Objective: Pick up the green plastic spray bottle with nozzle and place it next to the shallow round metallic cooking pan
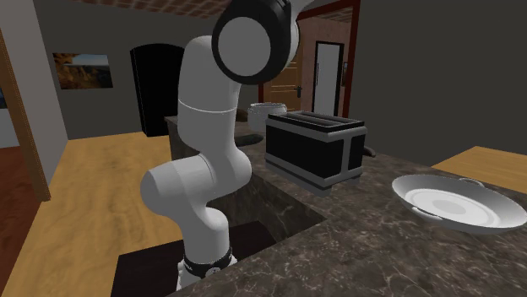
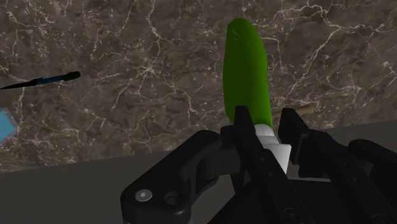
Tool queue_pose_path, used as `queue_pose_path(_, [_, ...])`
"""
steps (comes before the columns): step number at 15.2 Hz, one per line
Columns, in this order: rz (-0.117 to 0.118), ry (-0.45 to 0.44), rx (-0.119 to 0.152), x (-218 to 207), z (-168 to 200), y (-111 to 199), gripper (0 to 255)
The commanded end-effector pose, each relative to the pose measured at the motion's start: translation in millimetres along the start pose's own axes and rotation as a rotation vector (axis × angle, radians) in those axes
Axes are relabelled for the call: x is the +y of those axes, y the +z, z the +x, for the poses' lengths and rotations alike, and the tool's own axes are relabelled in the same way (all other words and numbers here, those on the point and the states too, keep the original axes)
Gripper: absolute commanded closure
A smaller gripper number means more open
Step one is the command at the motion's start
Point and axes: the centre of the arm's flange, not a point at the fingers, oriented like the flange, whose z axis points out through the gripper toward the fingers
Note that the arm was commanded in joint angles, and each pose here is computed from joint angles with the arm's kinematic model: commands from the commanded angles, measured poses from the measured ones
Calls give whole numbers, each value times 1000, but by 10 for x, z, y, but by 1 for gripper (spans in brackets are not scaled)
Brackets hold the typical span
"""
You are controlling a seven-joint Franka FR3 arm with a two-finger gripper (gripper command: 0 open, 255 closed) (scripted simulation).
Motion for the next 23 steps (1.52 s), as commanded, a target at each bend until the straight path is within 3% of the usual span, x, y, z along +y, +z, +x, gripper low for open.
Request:
queue_pose_path(1, [1,0,1,-34,-6,122,255])
queue_pose_path(17, [1,0,1,11,-65,963,255])
queue_pose_path(23, [1,0,1,12,-66,978,255])
